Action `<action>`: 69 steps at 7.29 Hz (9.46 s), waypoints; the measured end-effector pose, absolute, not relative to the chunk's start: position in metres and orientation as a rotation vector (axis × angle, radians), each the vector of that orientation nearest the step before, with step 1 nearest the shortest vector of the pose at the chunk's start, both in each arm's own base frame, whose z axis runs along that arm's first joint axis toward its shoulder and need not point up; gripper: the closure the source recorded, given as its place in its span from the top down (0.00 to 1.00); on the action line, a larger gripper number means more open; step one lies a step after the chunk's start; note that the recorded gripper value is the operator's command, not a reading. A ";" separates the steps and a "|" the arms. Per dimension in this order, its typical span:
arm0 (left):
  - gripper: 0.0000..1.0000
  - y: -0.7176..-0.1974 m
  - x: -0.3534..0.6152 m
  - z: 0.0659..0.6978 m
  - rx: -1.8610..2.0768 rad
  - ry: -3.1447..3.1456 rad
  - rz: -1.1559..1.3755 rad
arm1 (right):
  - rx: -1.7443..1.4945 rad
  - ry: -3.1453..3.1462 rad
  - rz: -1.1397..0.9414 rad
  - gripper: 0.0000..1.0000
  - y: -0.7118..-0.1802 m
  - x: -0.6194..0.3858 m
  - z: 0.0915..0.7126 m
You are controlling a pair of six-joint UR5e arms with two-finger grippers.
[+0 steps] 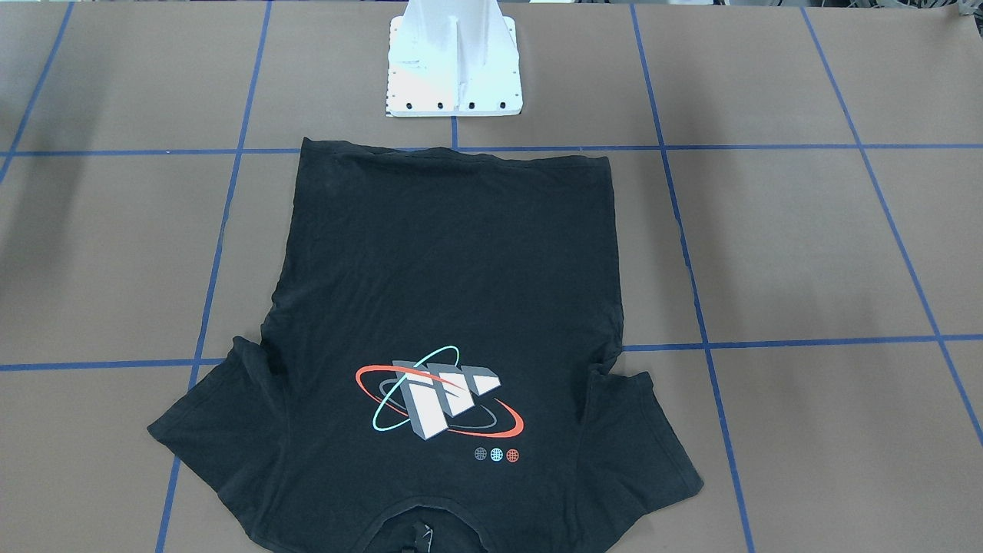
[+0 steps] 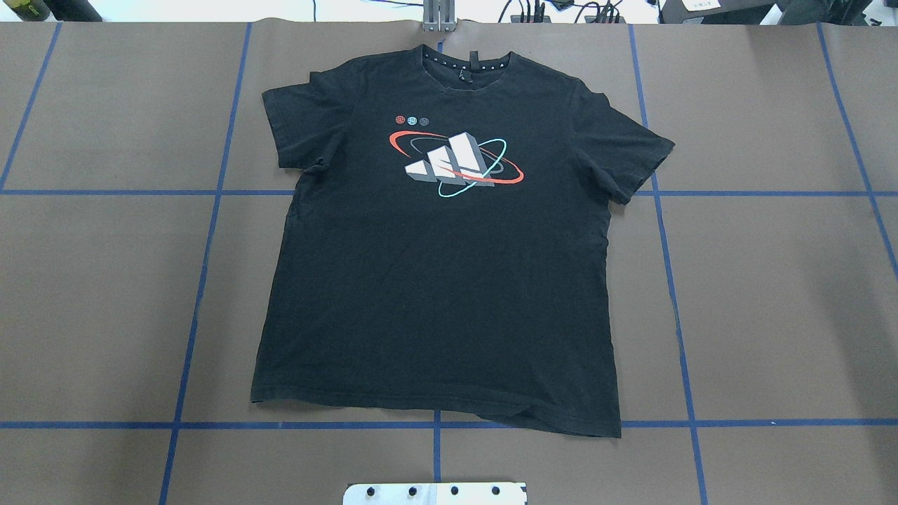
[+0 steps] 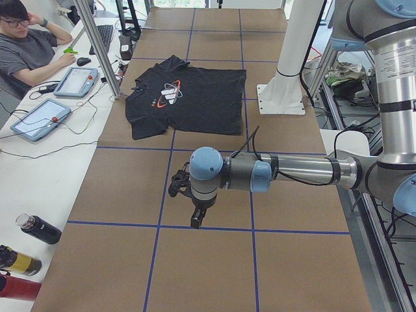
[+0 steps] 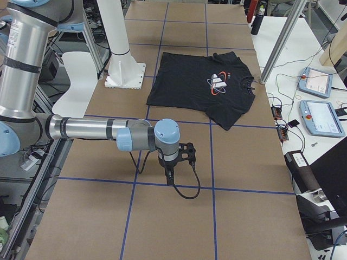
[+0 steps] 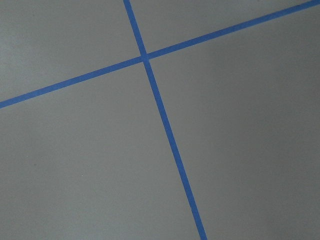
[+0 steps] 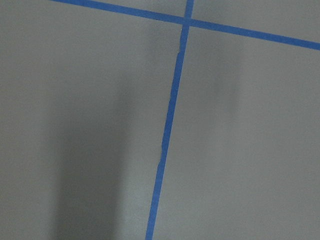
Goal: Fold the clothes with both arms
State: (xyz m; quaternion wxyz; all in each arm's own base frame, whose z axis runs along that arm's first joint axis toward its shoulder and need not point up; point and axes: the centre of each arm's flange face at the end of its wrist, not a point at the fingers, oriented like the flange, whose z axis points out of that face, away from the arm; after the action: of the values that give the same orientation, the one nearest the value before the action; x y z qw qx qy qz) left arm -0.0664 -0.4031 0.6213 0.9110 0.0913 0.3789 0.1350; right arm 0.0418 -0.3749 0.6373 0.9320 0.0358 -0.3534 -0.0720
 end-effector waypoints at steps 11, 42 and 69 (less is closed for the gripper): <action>1.00 -0.461 -0.070 0.538 0.680 0.667 0.467 | 0.306 -0.728 -0.228 1.00 -0.449 0.036 0.559; 1.00 -0.530 -0.002 0.459 0.808 0.769 0.370 | 0.435 -0.918 0.269 0.00 -0.652 -0.367 0.375; 0.70 -0.727 0.418 0.406 0.651 0.806 -0.314 | 0.334 -0.818 -0.065 1.00 -0.581 -0.025 0.477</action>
State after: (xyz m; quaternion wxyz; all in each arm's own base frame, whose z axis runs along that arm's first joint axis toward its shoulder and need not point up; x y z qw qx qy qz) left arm 0.4176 -0.7275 0.4063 0.8571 0.3096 0.3836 -0.1495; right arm -0.0255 -0.5812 0.4772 0.9034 0.1617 -0.3959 -0.0316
